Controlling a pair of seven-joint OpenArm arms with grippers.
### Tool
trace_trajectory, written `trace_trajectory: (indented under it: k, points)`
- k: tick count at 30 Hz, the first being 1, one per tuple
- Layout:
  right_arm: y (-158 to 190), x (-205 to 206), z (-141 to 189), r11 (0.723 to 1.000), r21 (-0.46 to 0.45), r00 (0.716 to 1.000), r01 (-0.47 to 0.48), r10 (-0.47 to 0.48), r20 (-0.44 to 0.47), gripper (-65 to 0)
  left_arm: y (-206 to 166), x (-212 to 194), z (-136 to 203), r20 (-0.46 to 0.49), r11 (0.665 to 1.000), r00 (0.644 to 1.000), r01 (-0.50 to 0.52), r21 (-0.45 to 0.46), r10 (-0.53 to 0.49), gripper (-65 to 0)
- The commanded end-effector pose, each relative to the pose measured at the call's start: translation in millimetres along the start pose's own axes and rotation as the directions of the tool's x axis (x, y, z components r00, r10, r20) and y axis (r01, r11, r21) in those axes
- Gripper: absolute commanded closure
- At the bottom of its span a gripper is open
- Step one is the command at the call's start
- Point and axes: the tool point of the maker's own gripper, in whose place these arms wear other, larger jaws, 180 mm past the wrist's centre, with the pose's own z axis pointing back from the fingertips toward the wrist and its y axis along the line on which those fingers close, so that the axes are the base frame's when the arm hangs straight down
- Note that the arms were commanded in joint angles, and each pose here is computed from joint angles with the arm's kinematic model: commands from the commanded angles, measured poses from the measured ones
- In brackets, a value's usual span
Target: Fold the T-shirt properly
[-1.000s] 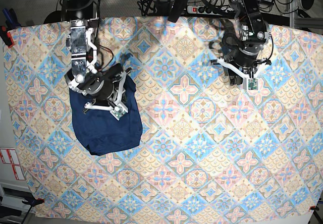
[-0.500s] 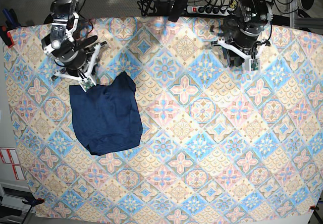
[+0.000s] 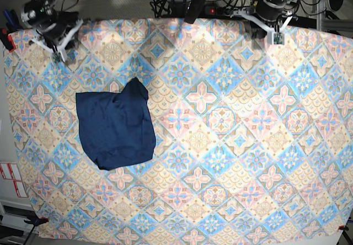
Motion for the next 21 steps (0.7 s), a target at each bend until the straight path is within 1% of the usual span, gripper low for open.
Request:
trace_trajectory:
  k: [1,3,8,13,16,19,21]
  points:
    - [-13,-12,10,0.999,-0.034,1.0,0.008,-0.009,-0.026,-4.9,-1,0,7,0.011,1.0,1.0,0.003,-0.003,-0.003,-10.7]
    - [-20,-29,20,0.998,-0.05,0.998,0.048,-0.05,-0.045,-4.9,0,-9,11,-0.013,1.0,1.0,0.002,0.0,-0.002,-10.7]
    - [-31,-68,38,0.994,-0.089,0.988,0.071,-0.083,-0.132,-4.9,4,-34,24,-0.082,1.0,0.997,0.002,0.01,-0.001,-10.7]
    - [-25,-97,50,0.995,-0.077,0.975,0.066,-0.081,-0.205,-4.8,8,-65,43,-0.171,1.0,0.985,0.001,0.02,0.002,-10.7]
    - [-19,-118,52,0.994,-0.062,0.962,0.09,-0.102,-0.253,-4.8,10,-82,53,-0.217,1.0,0.976,0.005,0.025,0.001,-10.7]
    - [-8,-152,46,0.986,-0.038,0.932,0.16,-0.164,-0.324,-4.8,15,-108,53,-0.285,0.999,0.959,-0.001,0.033,0.011,-10.7]
    - [2,-179,39,0.974,-0.02,0.899,0.225,-0.216,-0.38,-4.8,24,-129,47,-0.338,1.0,0.941,0.008,0.022,0.0,-10.7]
